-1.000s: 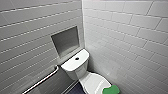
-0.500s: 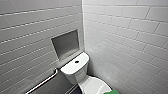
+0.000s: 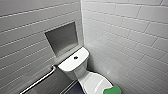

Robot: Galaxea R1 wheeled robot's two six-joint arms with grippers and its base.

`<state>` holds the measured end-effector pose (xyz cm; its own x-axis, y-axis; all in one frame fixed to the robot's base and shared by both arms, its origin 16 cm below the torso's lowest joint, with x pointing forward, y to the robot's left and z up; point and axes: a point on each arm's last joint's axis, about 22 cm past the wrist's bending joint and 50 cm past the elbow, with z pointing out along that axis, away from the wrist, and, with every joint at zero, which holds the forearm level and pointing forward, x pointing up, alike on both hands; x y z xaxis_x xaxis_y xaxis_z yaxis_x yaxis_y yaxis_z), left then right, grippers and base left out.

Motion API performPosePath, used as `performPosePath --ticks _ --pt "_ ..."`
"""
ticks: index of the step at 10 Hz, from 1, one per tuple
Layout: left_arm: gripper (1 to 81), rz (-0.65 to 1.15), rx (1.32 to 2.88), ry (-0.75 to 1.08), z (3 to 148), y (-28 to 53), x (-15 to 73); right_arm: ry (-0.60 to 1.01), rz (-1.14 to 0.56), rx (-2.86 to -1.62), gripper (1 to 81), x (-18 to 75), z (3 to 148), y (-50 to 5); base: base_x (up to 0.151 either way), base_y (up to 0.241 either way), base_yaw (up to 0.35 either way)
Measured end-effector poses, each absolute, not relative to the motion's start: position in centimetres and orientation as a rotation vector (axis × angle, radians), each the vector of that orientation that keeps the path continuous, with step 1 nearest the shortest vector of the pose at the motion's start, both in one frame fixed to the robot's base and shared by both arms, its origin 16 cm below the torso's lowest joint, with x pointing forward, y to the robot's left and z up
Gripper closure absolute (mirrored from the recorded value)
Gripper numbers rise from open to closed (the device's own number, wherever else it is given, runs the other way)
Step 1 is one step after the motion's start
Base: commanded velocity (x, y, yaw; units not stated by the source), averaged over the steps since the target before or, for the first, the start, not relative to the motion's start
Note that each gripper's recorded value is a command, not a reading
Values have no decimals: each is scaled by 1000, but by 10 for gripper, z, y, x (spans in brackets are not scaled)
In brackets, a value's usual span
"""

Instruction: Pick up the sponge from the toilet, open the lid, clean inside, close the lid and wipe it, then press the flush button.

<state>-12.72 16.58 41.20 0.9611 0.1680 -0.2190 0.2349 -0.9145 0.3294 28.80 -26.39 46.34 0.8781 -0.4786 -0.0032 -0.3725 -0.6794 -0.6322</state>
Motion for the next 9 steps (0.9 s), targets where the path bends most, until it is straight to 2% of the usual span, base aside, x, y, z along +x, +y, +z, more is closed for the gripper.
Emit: performPosePath --ticks 6,9 --pt "10 -320 2749 306 386 164 -113 756 -225 -2337 10 369 417 -267 0 0 0" --pt "10 -278 2749 298 360 162 -90 750 -296 -2262 10 432 412 -236 0 0 0"
